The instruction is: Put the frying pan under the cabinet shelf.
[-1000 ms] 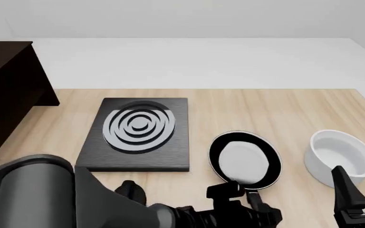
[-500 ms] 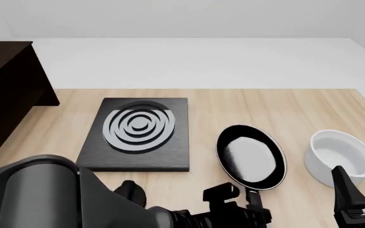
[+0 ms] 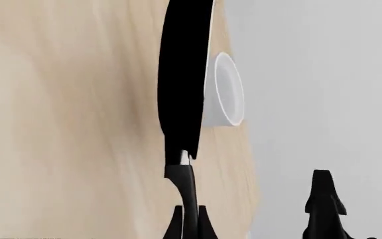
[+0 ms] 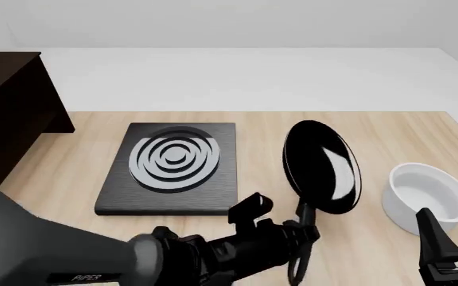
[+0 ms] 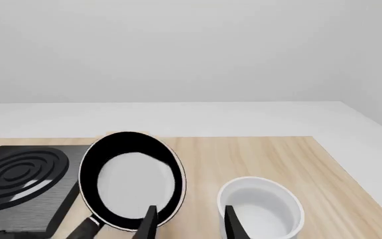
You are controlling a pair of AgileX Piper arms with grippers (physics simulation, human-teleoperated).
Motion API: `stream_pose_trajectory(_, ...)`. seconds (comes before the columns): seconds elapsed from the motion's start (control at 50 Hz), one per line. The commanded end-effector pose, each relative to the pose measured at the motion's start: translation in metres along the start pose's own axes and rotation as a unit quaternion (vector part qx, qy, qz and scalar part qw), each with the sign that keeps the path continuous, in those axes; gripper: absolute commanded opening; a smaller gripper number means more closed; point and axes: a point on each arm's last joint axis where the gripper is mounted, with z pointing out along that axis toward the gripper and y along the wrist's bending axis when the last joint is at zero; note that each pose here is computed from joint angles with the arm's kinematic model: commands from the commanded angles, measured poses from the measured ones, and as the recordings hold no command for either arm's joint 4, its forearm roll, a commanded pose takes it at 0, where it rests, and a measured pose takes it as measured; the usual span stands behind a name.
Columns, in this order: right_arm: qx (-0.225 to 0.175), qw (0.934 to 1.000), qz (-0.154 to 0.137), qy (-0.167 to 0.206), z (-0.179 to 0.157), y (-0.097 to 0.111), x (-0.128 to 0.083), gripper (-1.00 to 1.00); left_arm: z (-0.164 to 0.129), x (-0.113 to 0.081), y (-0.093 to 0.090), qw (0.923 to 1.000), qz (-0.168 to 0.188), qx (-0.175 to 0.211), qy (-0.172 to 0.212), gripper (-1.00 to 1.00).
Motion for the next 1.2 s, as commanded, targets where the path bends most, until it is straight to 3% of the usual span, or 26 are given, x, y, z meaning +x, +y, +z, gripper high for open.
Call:
stream_pose_trajectory(0.02,0.0,1.0,0.0,0.0,0.0,0.0,0.0,1.0,-0.027,-0.025,-0.029,0.9984,0.007,0.047,-0.031,-1.0)
stream_pose_trajectory(0.22,0.0,1.0,0.0,0.0,0.0,0.0,0.0,1.0,-0.045,-0.044,-0.033,0.9939,-0.027,0.082,-0.068,-1.0)
stream_pose_trajectory(0.34,0.0,1.0,0.0,0.0,0.0,0.0,0.0,1.0,-0.055,-0.058,-0.029,0.9872,-0.057,0.11,-0.1,-1.0)
stream_pose_trajectory(0.5,0.0,1.0,0.0,0.0,0.0,0.0,0.0,1.0,-0.066,-0.075,-0.012,0.9734,-0.108,0.142,-0.143,-1.0)
stream_pose_trajectory(0.56,0.0,1.0,0.0,0.0,0.0,0.0,0.0,1.0,-0.068,-0.081,0.004,0.9665,-0.136,0.148,-0.16,-1.0)
stream_pose_trajectory(0.74,0.0,1.0,0.0,0.0,0.0,0.0,0.0,1.0,-0.08,-0.093,0.038,0.9407,-0.198,0.185,-0.204,-1.0)
stream_pose_trajectory(0.8,0.0,1.0,0.0,0.0,0.0,0.0,0.0,1.0,-0.089,-0.106,0.044,0.9241,-0.225,0.208,-0.229,-1.0)
stream_pose_trajectory(0.82,0.0,1.0,0.0,0.0,0.0,0.0,0.0,1.0,-0.09,-0.107,0.043,0.9229,-0.226,0.21,-0.23,-1.0)
stream_pose_trajectory(0.84,0.0,1.0,0.0,0.0,0.0,0.0,0.0,1.0,-0.098,-0.118,0.046,0.9156,-0.233,0.213,-0.249,-1.0)
stream_pose_trajectory(0.9,0.0,1.0,0.0,0.0,0.0,0.0,0.0,1.0,-0.108,-0.13,0.05,0.9032,-0.252,0.221,-0.268,-1.0)
stream_pose_trajectory(0.98,0.0,1.0,0.0,0.0,0.0,0.0,0.0,1.0,-0.12,-0.138,0.059,0.8933,-0.268,0.215,-0.289,-1.0)
stream_pose_trajectory(1.02,0.0,1.0,0.0,0.0,0.0,0.0,0.0,1.0,-0.131,-0.143,0.063,0.884,-0.281,0.219,-0.303,-1.0)
stream_pose_trajectory(1.08,0.0,1.0,0.0,0.0,0.0,0.0,0.0,1.0,-0.14,-0.14,0.063,0.8827,-0.281,0.218,-0.307,-1.0)
stream_pose_trajectory(1.2,0.0,1.0,0.0,0.0,0.0,0.0,0.0,1.0,-0.162,-0.14,0.068,0.863,-0.315,0.229,-0.322,-1.0)
